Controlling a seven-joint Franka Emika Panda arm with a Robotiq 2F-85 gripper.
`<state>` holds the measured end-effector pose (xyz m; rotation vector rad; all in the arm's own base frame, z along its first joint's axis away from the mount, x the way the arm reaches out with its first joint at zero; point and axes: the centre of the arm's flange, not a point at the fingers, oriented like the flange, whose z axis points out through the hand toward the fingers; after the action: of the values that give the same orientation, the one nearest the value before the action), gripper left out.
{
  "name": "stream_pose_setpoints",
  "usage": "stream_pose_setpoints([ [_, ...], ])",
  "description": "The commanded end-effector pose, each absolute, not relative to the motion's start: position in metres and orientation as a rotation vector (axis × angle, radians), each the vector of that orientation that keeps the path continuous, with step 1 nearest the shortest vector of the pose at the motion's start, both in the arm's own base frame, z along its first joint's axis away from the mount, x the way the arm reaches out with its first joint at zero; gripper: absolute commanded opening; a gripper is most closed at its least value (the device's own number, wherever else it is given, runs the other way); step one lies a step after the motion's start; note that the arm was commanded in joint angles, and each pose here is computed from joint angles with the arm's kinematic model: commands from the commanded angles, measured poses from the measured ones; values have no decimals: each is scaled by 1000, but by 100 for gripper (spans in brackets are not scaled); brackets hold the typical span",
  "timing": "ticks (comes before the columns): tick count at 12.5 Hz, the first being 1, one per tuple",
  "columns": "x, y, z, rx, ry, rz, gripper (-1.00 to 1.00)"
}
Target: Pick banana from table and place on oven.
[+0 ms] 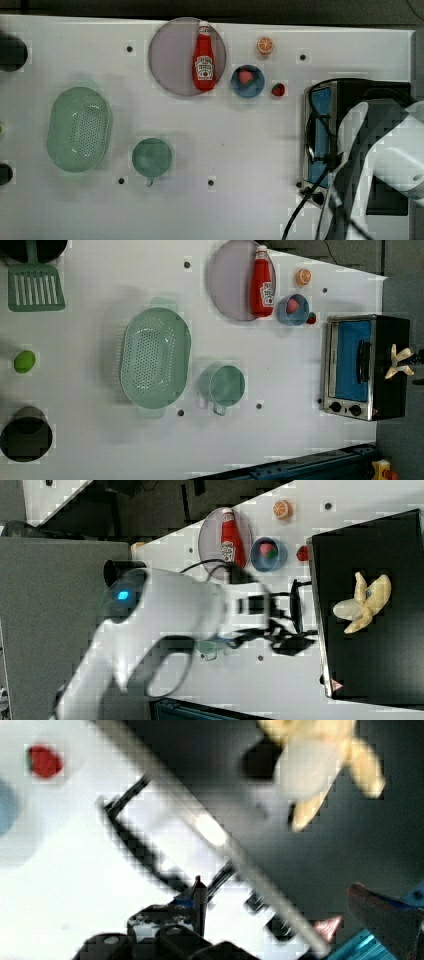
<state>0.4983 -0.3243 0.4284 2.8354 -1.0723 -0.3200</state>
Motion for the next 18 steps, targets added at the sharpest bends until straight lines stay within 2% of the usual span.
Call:
stream_pose_setpoints([
  [1, 526, -208, 541, 2883, -1173, -58, 100],
  [4, 516, -123, 582, 2796, -1420, -16, 100],
  [9, 485, -13, 606, 2694, -1597, 43, 100],
  [12, 472, -3, 613, 2703, -1570, 38, 100],
  [18, 472, -5, 613, 2701, -1576, 40, 100],
])
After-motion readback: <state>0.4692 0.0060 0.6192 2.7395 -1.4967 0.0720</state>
